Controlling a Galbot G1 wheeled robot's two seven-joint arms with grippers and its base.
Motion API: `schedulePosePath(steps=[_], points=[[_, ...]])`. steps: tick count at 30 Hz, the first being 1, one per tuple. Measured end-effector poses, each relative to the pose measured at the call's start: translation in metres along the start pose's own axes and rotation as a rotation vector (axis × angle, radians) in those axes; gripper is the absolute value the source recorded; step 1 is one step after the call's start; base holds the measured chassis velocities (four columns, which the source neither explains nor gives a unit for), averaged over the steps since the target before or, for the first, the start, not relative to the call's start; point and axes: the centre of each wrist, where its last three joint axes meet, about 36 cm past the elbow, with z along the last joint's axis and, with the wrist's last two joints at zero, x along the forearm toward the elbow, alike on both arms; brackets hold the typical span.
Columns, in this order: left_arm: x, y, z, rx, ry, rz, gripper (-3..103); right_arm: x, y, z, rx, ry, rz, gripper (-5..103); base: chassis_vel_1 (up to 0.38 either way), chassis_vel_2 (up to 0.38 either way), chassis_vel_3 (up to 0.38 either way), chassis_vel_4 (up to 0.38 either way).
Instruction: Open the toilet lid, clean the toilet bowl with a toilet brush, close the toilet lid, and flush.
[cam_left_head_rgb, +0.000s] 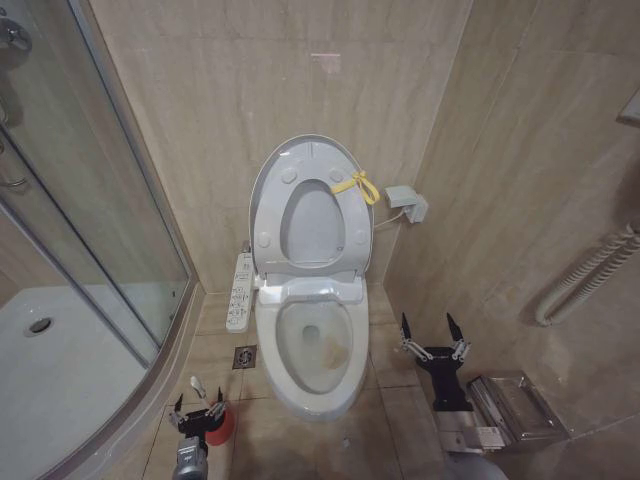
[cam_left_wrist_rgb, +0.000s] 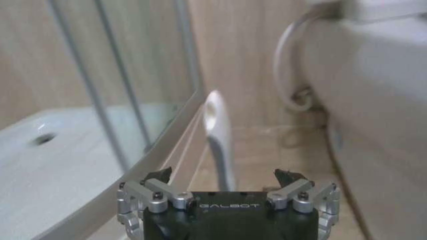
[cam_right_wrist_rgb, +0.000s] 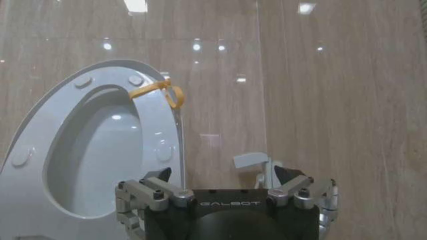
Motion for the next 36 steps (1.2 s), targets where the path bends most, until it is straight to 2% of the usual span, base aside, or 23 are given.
schedulePosePath(steps=[4,10,19,28,29,36], points=[[-0.001,-0.002,-0.001,0.025,0.018,-0.031,100,-0.001,-0.001,0.003,0.0,0.004,-0.003,100,0.0,0.0,0.0,0.0],[-0.01,-0.005,-0.01,0.035,-0.005,-0.022,100,-0.003,-0.003,0.008,0.004,0.008,-0.004,100,0.0,0.0,0.0,0.0],[-0.038,-0.006,-0.008,-0.005,-0.01,-0.001,100,-0.003,-0.006,0.014,0.01,0.02,0.001,100,0.0,0.0,0.0,0.0],[-0.044,-0.012,-0.008,0.001,-0.011,0.013,99,-0.005,-0.009,0.019,0.013,0.024,0.008,100,0.0,0.0,0.0,0.0],[-0.043,-0.012,-0.007,0.0,-0.009,0.013,73,-0.005,-0.008,0.02,0.012,0.024,0.008,100,0.0,0.0,0.0,0.0],[-0.037,-0.009,-0.004,0.0,0.002,0.013,73,-0.007,-0.006,0.021,0.008,0.023,0.009,100,0.0,0.0,0.0,0.0]])
